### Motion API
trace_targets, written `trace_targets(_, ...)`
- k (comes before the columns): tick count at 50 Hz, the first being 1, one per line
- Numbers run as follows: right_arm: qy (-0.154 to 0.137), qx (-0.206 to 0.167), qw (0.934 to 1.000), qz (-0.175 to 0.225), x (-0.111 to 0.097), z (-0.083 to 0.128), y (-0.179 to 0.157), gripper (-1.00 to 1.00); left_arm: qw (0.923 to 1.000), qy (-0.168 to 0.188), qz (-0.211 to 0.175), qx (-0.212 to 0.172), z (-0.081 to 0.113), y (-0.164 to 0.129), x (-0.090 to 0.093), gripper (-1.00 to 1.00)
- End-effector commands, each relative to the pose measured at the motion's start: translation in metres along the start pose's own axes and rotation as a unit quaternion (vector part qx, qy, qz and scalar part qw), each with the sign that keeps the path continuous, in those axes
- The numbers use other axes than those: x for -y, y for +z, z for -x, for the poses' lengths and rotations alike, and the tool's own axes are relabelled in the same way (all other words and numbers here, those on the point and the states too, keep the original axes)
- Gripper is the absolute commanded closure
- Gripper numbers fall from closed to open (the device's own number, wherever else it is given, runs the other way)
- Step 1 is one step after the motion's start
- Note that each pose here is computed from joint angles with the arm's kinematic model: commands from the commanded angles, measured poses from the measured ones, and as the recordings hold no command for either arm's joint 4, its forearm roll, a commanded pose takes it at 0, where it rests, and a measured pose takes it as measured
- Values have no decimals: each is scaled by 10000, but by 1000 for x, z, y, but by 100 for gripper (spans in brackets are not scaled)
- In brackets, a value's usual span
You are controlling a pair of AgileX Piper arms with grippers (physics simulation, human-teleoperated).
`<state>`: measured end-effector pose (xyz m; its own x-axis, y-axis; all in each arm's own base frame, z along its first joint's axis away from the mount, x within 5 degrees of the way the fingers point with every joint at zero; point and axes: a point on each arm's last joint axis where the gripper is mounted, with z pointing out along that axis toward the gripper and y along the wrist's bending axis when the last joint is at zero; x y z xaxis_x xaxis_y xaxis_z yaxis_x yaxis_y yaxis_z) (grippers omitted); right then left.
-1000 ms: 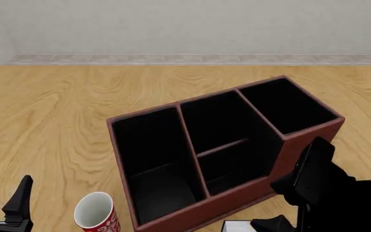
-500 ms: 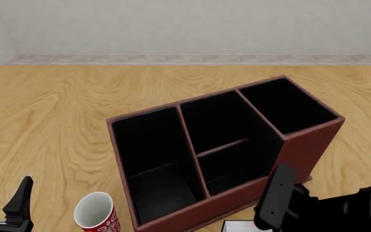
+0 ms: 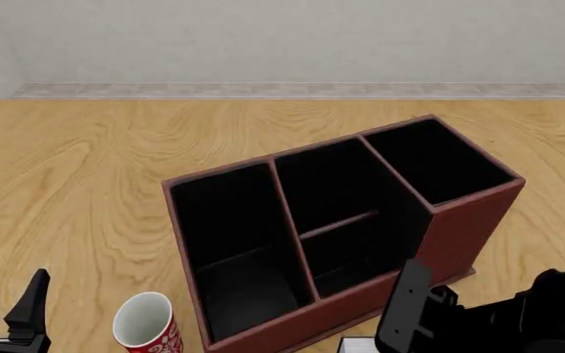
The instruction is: Pick up the book and place it in the right compartment of the caddy.
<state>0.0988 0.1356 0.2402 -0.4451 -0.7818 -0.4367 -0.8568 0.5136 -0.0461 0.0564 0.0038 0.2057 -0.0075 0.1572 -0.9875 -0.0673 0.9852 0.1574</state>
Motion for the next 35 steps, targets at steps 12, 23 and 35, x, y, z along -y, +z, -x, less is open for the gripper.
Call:
trace_targets(12, -70, -82, 9999, 100, -6, 4, 16, 100, 10000, 23, 48, -29, 0, 0, -1, -100)
trace_targets(23, -23, -74, 9999, 133, -9, 0, 13, 100, 10000, 27, 18, -34, -1, 0, 0, -100)
trace_targets(35, 8, -35, 10000, 84, -5, -1, -5, 100, 10000, 35, -8, -50, -1, 0, 0, -100)
